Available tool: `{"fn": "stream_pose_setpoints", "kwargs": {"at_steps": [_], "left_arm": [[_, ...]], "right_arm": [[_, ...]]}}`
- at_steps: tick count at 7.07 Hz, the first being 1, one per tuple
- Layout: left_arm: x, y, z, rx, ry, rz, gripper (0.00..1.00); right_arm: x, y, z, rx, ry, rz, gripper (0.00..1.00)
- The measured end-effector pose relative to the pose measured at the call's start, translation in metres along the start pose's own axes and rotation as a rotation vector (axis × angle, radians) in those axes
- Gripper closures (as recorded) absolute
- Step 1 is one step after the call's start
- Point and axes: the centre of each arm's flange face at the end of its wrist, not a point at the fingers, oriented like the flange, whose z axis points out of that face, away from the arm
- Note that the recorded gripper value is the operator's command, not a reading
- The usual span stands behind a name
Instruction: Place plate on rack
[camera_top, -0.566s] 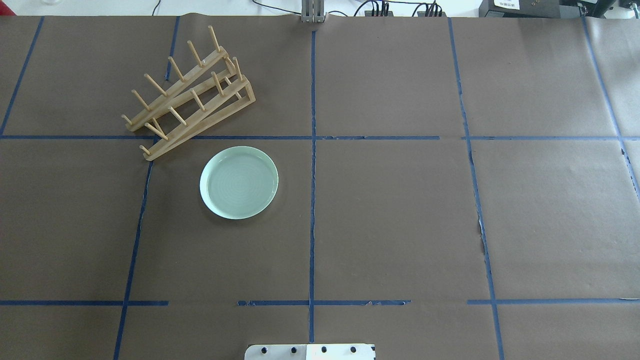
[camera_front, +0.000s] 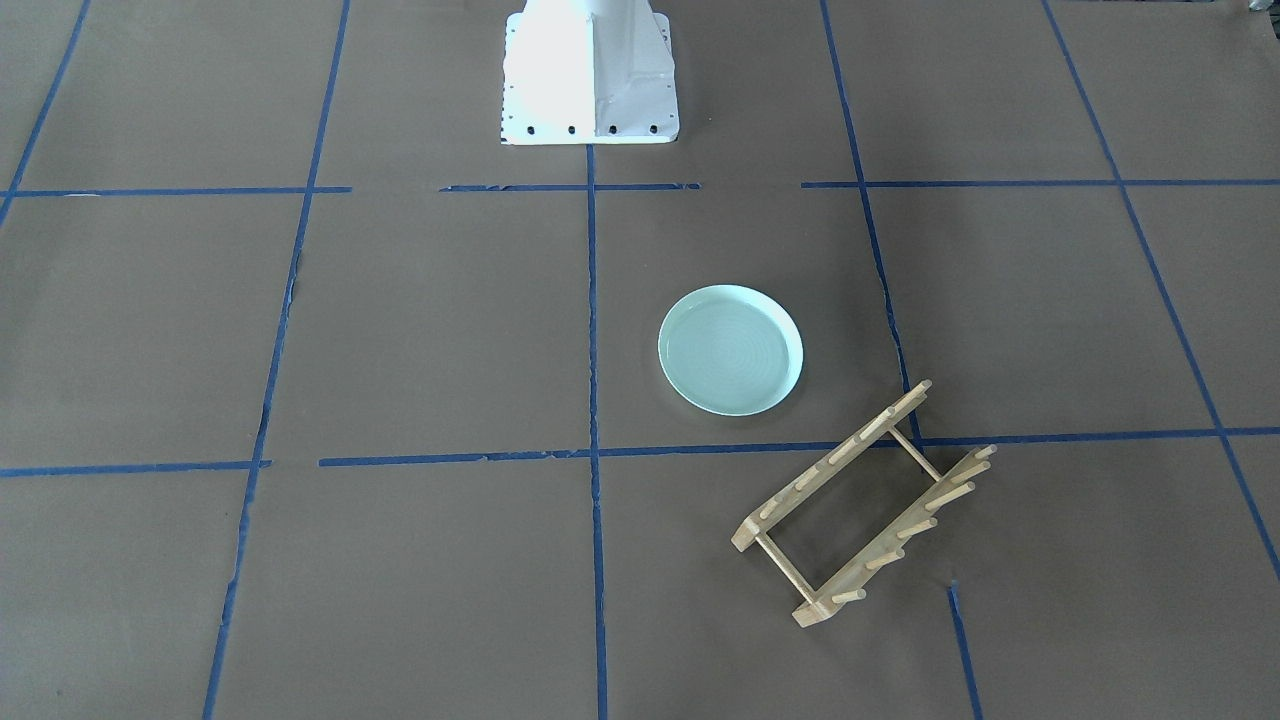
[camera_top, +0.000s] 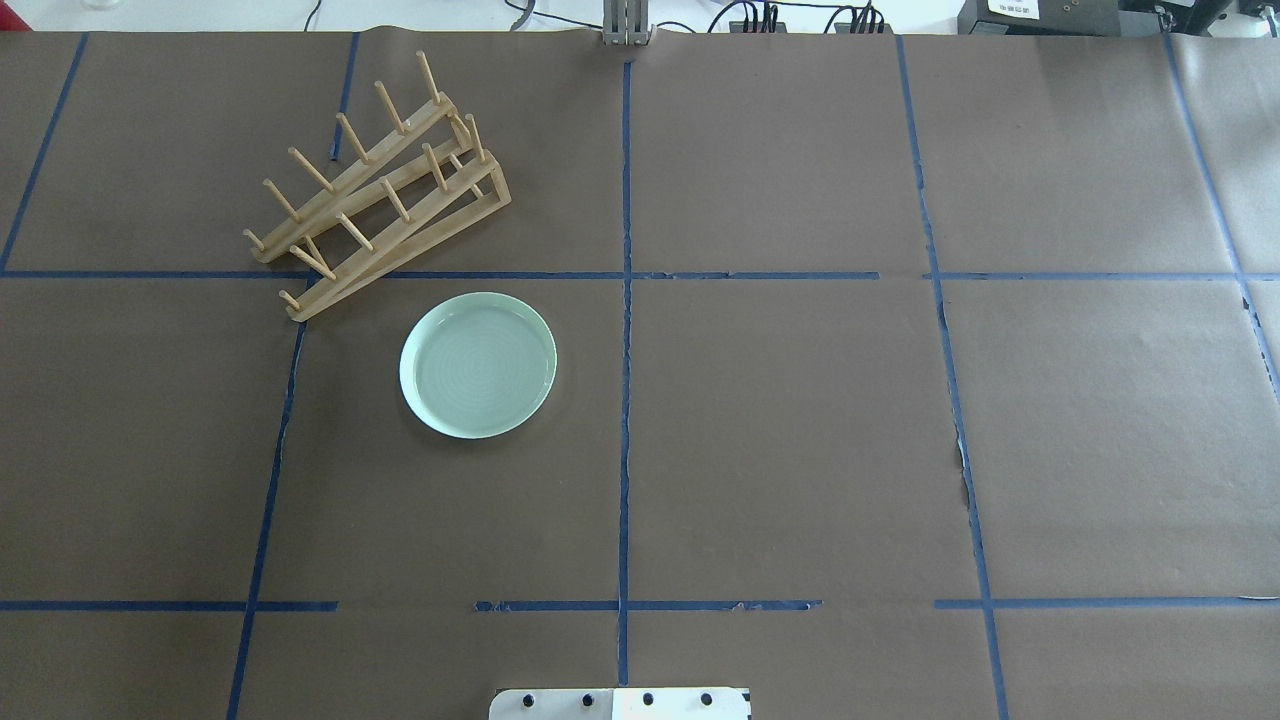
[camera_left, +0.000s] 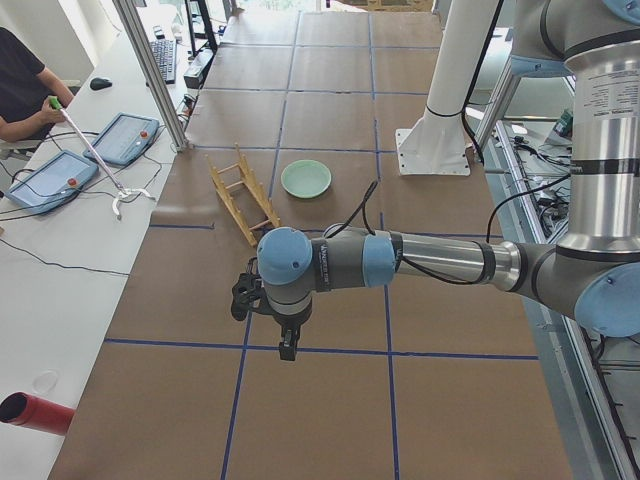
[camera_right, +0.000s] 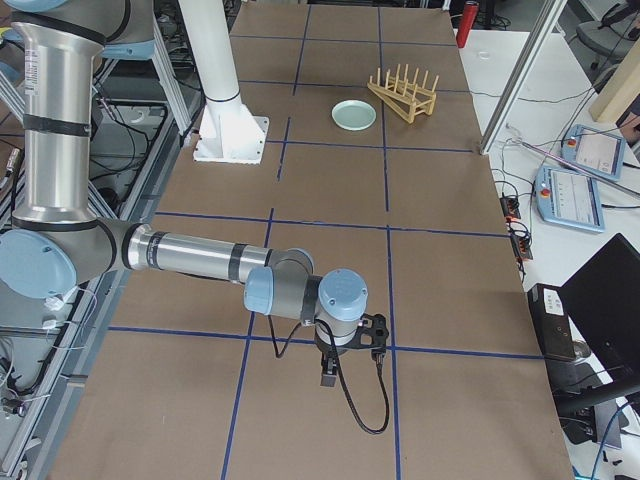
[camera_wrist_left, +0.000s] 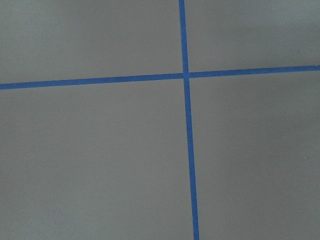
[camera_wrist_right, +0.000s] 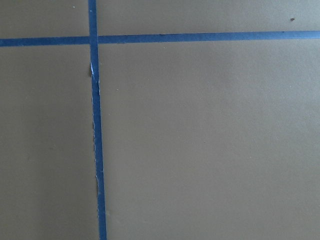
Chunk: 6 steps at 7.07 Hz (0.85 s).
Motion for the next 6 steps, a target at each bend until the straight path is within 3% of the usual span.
{"fn": "stream_pose_setpoints", "kwargs": {"at_steps": [4, 6], "left_arm": [[-0.009, 0.007, 0.012, 0.028, 0.001, 0.027, 0.0], [0.001, 0.004, 0.027, 0.075, 0.009, 0.061, 0.0]], "right_arm": [[0.0, 0.0, 0.0, 0.0, 0.0, 0.0, 0.0], [0.0, 0.0, 0.0, 0.0, 0.0, 0.0, 0.0]]}}
